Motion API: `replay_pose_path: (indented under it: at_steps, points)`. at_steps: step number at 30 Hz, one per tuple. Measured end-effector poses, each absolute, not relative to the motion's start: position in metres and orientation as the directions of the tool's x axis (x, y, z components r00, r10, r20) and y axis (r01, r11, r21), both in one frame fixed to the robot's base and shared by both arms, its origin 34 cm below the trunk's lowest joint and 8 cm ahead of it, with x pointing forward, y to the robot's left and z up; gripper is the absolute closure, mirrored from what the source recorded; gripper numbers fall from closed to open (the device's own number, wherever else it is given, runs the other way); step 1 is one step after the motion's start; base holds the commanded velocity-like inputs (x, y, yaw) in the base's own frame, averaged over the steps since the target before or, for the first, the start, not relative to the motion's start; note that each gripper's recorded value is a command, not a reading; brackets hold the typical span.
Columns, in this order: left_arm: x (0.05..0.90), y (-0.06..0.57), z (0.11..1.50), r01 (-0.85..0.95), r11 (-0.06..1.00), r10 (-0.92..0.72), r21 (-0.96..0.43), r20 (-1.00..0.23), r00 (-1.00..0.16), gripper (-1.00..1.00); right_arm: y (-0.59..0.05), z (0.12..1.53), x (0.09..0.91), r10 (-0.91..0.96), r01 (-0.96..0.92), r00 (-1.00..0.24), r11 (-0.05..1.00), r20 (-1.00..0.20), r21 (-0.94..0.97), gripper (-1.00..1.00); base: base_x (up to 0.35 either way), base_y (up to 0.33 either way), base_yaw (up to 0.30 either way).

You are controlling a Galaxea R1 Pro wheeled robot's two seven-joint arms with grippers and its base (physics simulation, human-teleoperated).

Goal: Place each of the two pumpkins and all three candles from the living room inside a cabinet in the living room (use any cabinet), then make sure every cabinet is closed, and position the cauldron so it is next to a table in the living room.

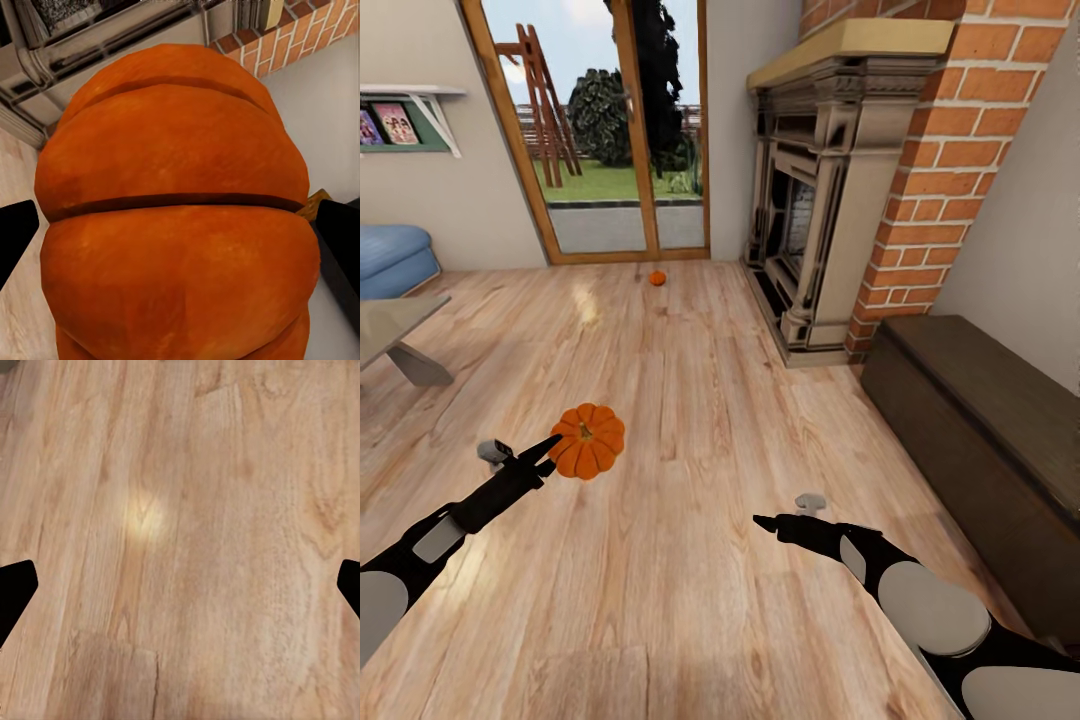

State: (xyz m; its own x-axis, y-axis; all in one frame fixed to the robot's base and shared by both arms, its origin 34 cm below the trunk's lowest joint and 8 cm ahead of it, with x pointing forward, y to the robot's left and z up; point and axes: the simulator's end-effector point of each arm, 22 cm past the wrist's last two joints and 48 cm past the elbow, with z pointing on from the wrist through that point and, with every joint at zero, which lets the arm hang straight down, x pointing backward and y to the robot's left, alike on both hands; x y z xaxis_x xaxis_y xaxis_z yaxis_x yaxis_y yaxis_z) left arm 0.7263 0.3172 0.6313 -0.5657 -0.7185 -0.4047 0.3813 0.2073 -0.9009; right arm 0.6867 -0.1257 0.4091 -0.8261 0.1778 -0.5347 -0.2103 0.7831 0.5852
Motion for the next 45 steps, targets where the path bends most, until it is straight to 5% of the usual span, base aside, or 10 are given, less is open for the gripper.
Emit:
replay_pose_path:
  at_steps: [45]
  points:
    - [0.729, 0.324, 0.706, 0.448, 0.214, -0.73, -0.868, -0.447, -0.517, 1.0, -0.126, 0.482, 0.707, 0.178, -0.251, -0.786, 0.783, -0.591, 0.569, -1.0, 0.0, 0.0, 0.0]
